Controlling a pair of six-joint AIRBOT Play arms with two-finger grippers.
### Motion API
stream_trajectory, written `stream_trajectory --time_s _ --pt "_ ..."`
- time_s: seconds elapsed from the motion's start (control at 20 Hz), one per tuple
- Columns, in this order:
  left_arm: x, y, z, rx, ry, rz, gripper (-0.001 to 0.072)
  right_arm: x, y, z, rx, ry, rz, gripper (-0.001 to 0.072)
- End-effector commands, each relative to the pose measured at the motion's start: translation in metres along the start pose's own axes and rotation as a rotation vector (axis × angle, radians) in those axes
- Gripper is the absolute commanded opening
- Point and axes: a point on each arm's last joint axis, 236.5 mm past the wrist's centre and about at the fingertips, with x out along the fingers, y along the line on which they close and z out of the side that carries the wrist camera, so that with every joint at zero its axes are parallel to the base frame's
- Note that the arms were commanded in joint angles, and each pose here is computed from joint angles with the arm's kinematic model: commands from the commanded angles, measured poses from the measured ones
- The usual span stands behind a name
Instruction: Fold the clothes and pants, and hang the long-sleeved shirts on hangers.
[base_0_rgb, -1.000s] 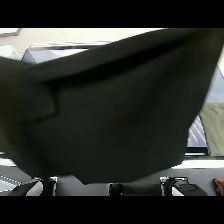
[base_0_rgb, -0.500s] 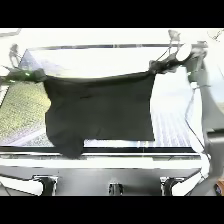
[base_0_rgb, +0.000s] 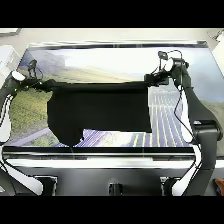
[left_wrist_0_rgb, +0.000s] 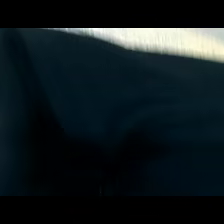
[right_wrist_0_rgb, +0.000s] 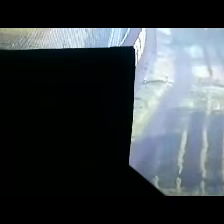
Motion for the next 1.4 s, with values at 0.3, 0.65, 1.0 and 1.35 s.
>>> stream_trajectory --time_s 0.3,0.65,1.0,1.35 --pt "-0.001 0.014 -0.053 -0.044 0.237 0.050 0.0018 0.014 -0.008 -0.068 0.042 0.293 -0.028 0.0033" --pt "0.010 0.020 -0.057 -0.085 0.245 0.056 0.0067 0.036 -0.008 -0.081 0.047 0.349 -0.011 0.0413" --pt "-0.072 0.028 -0.030 -0.153 0.169 0.082 0.0571 -0.042 0.002 -0.067 -0.070 0.288 0.141 0.0613" --pt "-0.142 0.051 -0.137 -0.337 0.278 0.087 0.0561 -0.108 -0.036 -0.117 0.095 0.251 0.408 0.0527"
